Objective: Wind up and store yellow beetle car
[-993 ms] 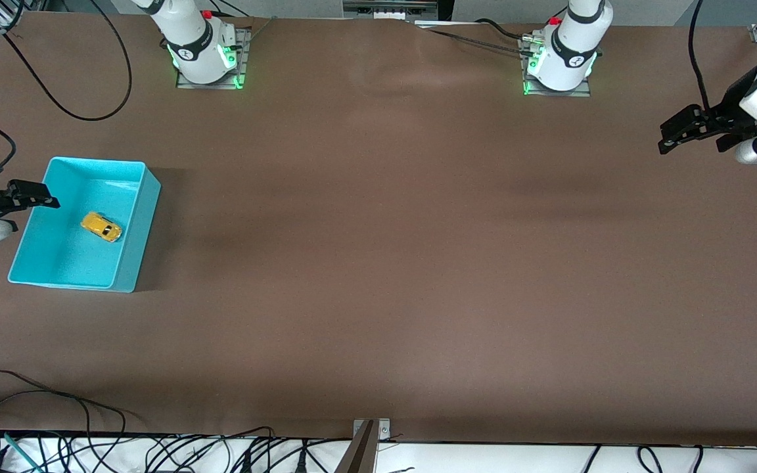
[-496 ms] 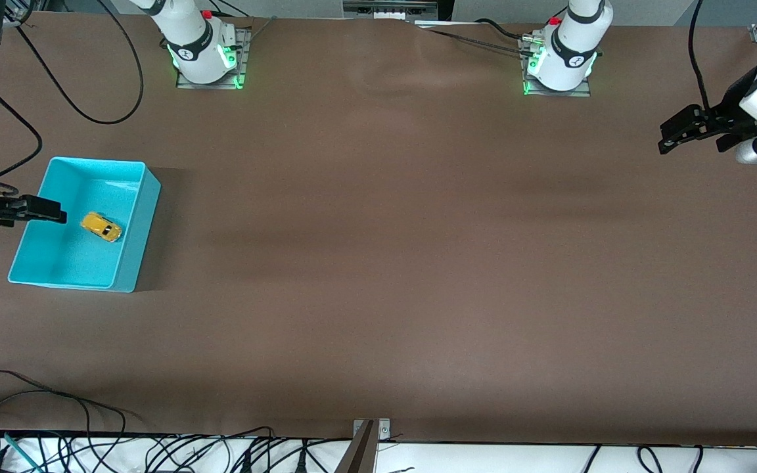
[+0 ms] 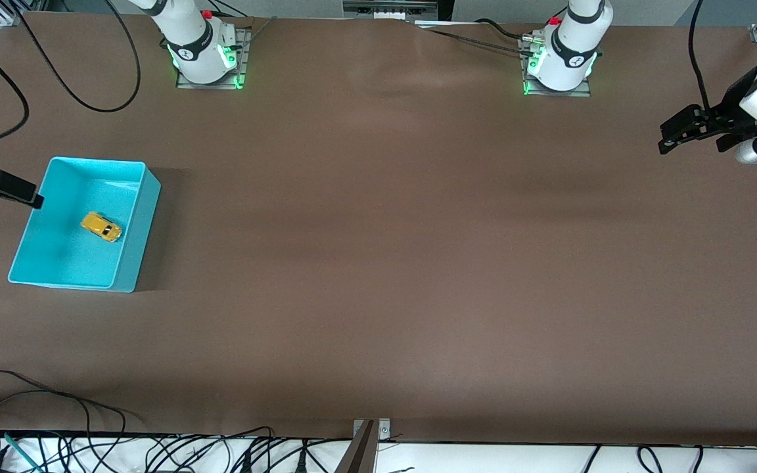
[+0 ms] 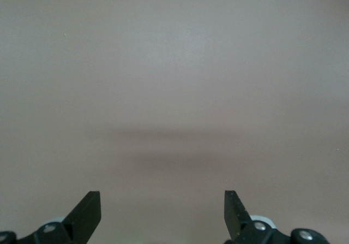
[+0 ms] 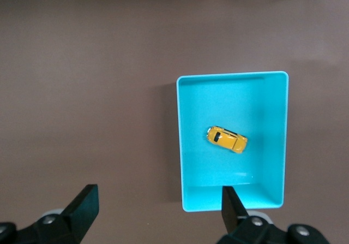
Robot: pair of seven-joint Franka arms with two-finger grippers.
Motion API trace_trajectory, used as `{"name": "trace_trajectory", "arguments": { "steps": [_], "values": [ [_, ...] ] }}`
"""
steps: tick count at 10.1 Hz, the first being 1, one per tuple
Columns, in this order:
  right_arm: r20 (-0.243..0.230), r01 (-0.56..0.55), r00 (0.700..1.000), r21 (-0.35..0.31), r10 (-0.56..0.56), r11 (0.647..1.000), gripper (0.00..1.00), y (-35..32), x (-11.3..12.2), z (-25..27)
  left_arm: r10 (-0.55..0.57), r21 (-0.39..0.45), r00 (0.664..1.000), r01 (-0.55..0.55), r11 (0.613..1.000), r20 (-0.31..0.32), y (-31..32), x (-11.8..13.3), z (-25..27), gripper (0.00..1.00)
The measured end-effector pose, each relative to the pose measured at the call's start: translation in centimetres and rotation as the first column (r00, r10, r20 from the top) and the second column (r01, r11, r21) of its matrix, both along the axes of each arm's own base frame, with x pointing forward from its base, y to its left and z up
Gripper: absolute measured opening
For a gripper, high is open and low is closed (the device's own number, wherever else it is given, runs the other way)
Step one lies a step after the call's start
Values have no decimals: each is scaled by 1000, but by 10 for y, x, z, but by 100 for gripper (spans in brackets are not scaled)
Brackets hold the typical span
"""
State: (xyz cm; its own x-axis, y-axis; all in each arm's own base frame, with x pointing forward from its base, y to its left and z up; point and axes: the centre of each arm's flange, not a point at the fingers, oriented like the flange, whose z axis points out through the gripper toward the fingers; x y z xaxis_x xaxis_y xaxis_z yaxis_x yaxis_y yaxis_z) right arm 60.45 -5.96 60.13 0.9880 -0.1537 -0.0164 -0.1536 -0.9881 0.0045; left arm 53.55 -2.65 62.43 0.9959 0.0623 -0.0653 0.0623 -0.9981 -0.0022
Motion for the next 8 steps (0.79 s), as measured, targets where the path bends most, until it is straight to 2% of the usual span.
{"name": "trace_trajectory", "arguments": {
  "steps": [2,5,8],
  "values": [
    [4,57,998,-4,-57,998,100,-1,-11,10,1,0,1000,-1,1000,0,0,0,0,100],
    [21,33,999,-56,-32,998,100,8,-19,24,2,0,1000,-2,1000,0,1,0,0,100],
    [38,34,999,-60,-32,998,100,5,-36,37,2,0,1000,-2,1000,0,1,0,0,100]
  ]
}}
